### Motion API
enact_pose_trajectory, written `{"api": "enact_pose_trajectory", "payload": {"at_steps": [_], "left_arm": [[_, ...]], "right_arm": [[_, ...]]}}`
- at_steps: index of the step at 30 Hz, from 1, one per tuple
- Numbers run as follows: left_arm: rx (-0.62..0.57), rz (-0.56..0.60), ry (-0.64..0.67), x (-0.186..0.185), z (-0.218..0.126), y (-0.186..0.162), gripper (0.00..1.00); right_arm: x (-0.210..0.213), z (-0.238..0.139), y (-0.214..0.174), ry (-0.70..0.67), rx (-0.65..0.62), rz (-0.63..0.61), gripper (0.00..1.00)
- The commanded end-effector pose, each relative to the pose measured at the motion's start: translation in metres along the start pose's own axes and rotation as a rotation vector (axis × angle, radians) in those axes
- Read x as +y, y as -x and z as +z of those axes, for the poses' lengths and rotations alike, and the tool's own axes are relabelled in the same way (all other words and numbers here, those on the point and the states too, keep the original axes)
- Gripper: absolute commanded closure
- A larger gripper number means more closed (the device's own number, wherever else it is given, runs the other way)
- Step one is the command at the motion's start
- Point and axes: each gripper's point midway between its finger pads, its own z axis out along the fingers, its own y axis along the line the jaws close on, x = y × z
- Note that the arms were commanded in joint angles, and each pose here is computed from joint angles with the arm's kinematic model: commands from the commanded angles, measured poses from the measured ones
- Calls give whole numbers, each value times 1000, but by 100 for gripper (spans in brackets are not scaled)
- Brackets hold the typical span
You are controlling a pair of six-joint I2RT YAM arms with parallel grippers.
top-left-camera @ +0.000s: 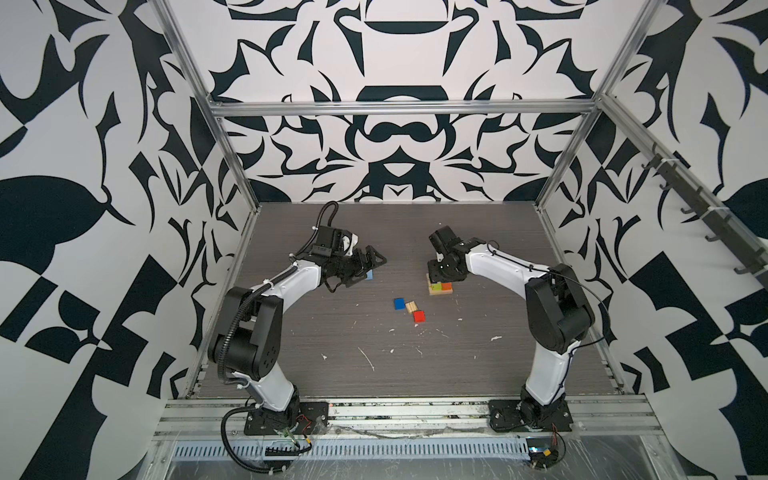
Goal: Build the wood block tower
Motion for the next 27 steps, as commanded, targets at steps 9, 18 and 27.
{"api": "enact_pose_trajectory", "payload": {"at_steps": [9, 18, 27], "left_arm": [[-5, 5, -2, -2, 2, 3, 1], [-4, 5, -3, -2, 3, 3, 1], [-3, 6, -4, -3, 3, 3, 1]], "right_arm": [[-1, -3, 15, -15, -33, 5, 50], [-2, -7, 16, -17, -40, 6, 42], [-2, -9, 18, -17, -46, 6, 33]]}}
